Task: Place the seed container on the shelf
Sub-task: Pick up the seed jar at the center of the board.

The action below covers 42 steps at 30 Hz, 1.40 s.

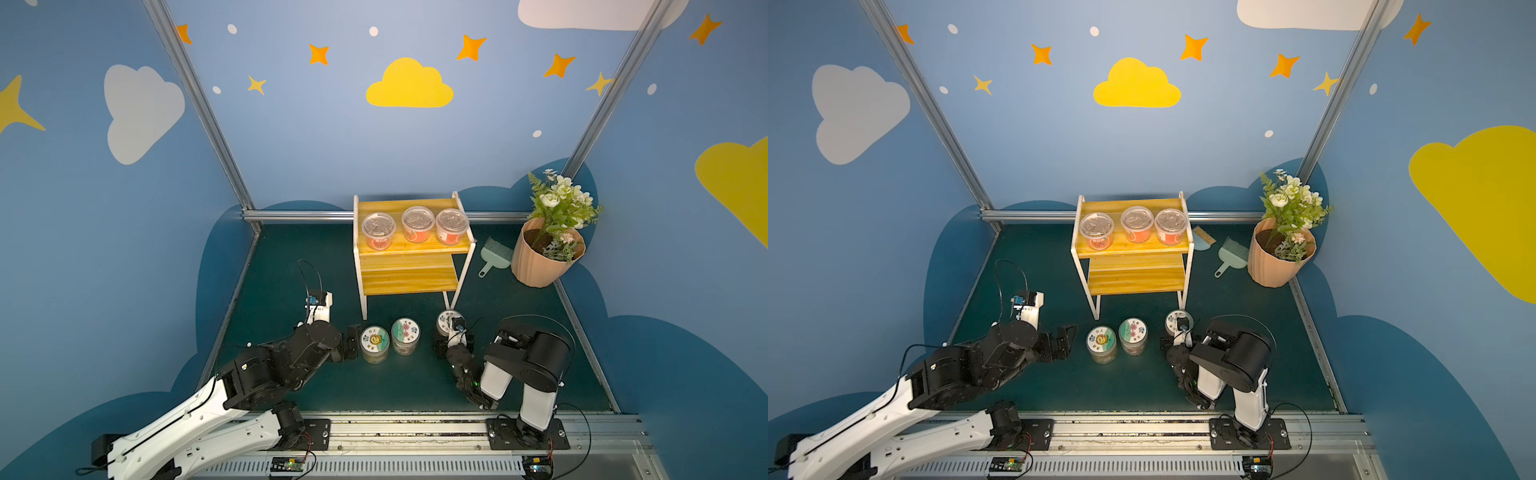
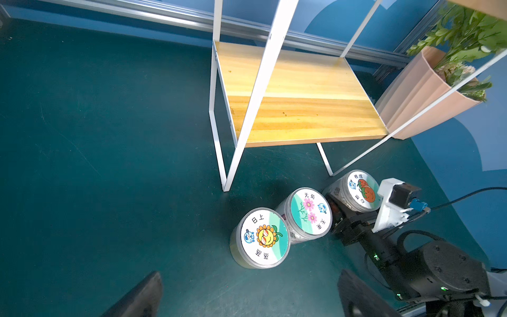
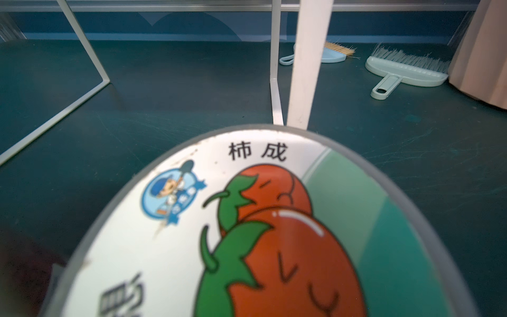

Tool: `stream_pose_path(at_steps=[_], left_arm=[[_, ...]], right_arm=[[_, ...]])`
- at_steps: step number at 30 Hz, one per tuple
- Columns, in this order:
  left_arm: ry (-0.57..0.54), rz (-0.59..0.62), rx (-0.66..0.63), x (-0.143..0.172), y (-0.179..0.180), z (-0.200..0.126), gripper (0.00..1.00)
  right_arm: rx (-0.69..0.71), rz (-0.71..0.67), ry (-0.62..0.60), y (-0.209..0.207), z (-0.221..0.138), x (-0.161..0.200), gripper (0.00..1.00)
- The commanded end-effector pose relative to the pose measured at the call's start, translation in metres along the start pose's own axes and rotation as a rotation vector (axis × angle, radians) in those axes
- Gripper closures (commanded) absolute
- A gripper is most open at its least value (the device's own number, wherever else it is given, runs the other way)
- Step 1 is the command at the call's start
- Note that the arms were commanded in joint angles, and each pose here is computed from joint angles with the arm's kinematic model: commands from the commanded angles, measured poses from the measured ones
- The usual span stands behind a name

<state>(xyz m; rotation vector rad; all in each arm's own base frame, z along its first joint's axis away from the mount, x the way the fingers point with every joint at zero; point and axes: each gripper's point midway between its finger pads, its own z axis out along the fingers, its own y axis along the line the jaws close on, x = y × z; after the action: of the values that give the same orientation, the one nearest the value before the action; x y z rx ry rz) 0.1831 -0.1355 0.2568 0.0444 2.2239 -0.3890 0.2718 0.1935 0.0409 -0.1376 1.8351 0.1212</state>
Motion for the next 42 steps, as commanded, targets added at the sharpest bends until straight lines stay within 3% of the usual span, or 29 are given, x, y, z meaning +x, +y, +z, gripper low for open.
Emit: stream_pose_path(at_steps=[1, 7, 14, 18, 23, 28, 42], left_arm=[[-0.018, 0.015, -0.003, -0.007, 0.000, -0.005, 0.00], [-0.011, 0.017, -0.018, -0.002, 0.002, 0.001, 0.00], [-0.030, 0.006, 0.007, -0.003, -0.003, 0.005, 0.00], [-0.039, 0.010, 0.024, -0.007, -0.009, 0.005, 0.00], [-0.039, 0.013, 0.029, -0.009, -0.011, 0.004, 0.00], [-0.058, 0.006, 0.059, -0.012, -0.017, 0.005, 0.00], [-0.106, 0.006, 0.104, -0.024, -0.029, 0.006, 0.00]], right_arm=[[0.016, 0.001, -0.043, -0.001, -0.008, -0.012, 0.34], [-0.010, -0.038, -0.080, 0.009, -0.023, -0.023, 0.46], [-0.059, -0.051, -0.128, 0.022, -0.047, -0.048, 0.48], [-0.077, -0.032, -0.030, 0.030, -0.053, -0.056, 0.46], [-0.053, -0.025, 0.151, 0.014, -0.073, -0.068, 0.51], [-0.183, -0.028, 0.108, 0.020, -0.090, -0.090, 0.52], [-0.213, -0.039, 0.005, 0.035, -0.095, -0.142, 0.54]])
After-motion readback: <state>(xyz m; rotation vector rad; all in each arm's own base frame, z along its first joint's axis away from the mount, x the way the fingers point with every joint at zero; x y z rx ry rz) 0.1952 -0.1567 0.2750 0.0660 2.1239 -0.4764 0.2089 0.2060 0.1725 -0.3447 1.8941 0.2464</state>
